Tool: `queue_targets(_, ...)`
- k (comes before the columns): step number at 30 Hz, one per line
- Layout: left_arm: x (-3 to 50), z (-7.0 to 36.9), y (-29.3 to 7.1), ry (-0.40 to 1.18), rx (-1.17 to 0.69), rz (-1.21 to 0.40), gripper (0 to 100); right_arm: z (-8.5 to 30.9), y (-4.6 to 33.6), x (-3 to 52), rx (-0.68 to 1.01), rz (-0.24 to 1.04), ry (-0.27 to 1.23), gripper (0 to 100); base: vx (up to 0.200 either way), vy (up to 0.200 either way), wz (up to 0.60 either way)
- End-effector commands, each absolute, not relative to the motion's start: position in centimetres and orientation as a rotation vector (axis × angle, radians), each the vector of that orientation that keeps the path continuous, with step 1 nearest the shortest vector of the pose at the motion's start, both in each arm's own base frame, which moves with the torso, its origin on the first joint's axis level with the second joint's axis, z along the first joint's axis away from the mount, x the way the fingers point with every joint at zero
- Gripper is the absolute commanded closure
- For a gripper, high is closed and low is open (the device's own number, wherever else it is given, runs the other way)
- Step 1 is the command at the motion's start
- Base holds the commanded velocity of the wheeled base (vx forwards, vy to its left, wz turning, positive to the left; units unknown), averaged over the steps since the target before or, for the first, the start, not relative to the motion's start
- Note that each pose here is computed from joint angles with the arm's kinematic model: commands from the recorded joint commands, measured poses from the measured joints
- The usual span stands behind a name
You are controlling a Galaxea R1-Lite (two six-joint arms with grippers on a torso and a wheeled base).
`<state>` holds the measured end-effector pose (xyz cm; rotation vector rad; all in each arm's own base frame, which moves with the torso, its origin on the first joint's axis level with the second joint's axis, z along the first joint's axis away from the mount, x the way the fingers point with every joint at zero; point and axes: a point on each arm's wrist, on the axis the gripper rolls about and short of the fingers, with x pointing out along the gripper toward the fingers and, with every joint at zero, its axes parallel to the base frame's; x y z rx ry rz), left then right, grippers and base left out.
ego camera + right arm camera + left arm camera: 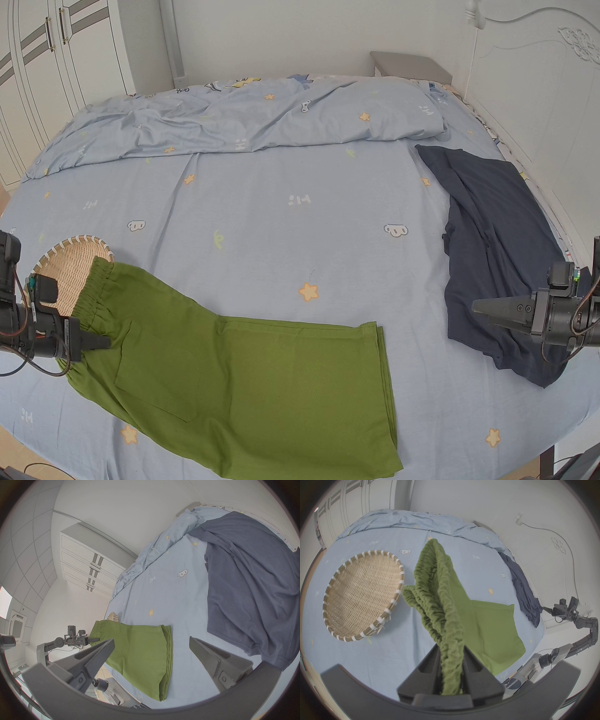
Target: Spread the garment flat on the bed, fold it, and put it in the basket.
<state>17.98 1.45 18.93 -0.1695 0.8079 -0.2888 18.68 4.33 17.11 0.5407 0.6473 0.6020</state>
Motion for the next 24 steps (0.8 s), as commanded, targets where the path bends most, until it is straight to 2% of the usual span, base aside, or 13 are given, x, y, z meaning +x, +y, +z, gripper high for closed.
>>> queue_targets(1,17.6,23.3,-4.8,0.698,-0.143,-0.336,100,17.5,4.3,18.3,0.537,0.609,0.632,0,0.0,0.0,0.0)
queue_targets(9,17.3,25.0,-9.6,0.665,-0.116,-0.423,100,17.5,4.2,18.3,0.539,0.604,0.632,0,0.0,0.0,0.0)
queue_targets(13,17.6,24.7,-12.2,0.693,-0.087,-0.506,100,17.3,4.3,18.3,0.538,0.607,0.639,0,0.0,0.0,0.0)
queue_targets(24,18.0,22.3,-18.1,0.782,-0.049,-0.603,100,17.0,4.3,18.4,0.54,0.604,0.653,0,0.0,0.0,0.0)
